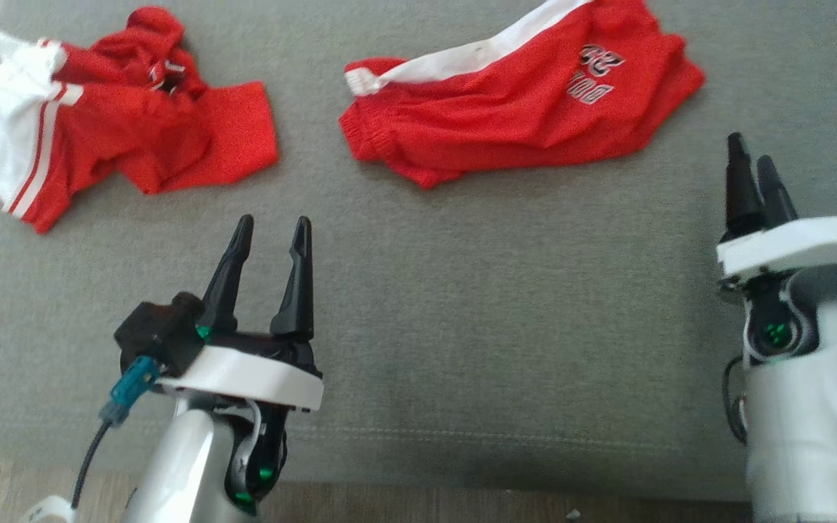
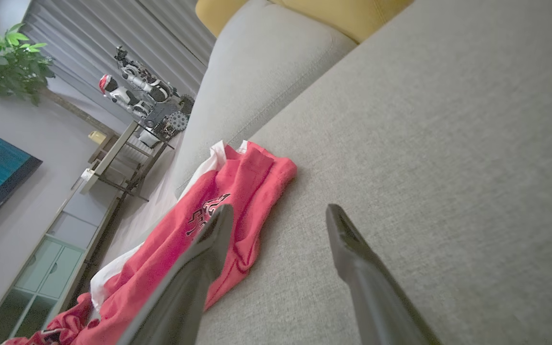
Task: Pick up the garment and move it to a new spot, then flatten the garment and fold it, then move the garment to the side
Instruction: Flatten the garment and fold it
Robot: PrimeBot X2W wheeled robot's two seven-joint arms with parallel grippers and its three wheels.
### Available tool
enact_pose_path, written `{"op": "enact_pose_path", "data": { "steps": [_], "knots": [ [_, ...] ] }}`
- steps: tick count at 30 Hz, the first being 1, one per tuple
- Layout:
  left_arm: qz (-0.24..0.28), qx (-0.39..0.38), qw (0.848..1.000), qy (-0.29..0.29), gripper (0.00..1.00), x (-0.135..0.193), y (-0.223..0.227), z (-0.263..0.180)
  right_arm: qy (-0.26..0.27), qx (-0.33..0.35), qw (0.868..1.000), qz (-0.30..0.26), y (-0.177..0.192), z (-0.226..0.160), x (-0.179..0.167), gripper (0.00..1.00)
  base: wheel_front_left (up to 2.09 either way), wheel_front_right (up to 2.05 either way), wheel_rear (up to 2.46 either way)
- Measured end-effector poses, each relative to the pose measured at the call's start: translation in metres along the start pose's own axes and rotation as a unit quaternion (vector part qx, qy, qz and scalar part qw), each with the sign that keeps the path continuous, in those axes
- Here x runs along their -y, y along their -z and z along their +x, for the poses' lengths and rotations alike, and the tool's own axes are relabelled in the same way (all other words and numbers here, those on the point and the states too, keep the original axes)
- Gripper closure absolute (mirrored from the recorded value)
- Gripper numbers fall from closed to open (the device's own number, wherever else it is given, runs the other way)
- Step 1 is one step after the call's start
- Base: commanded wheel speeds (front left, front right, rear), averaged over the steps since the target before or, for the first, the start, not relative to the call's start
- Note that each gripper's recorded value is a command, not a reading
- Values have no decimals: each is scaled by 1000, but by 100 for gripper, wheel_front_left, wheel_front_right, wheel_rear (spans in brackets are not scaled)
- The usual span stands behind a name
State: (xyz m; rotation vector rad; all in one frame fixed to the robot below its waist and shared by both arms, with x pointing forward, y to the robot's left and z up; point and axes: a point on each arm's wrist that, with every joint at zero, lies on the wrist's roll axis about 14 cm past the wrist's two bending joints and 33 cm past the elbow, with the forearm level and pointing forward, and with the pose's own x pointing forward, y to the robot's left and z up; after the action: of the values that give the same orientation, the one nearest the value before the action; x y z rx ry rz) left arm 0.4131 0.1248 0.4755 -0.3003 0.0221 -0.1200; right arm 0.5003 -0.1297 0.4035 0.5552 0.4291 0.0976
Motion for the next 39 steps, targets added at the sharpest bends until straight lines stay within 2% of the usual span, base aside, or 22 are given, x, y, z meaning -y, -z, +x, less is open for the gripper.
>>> {"op": "enact_pose_path", "data": {
  "steps": [7, 17, 27, 38, 39],
  "knots": [
    [2, -9, 1000, -17, 0, -12, 6, 2, -1, -66, 996, 61, 19, 37, -8, 0, 0, 0, 0],
    [7, -26, 999, -42, 0, -30, 16, 1, -18, -112, 989, 93, 23, 80, -26, 0, 0, 0, 0],
    [9, -28, 999, -39, 0, -29, 18, 6, -14, -141, 986, 90, 22, 98, -28, 0, 0, 0, 0],
    [2, -21, 999, -48, 0, -33, 12, 5, -17, -166, 985, 41, 26, 110, -41, 0, 0, 0, 0],
    [2, -20, 999, -49, 0, -33, 12, 5, -17, -169, 985, 33, 26, 110, -42, 26, 0, 0, 0]
  ]
}}
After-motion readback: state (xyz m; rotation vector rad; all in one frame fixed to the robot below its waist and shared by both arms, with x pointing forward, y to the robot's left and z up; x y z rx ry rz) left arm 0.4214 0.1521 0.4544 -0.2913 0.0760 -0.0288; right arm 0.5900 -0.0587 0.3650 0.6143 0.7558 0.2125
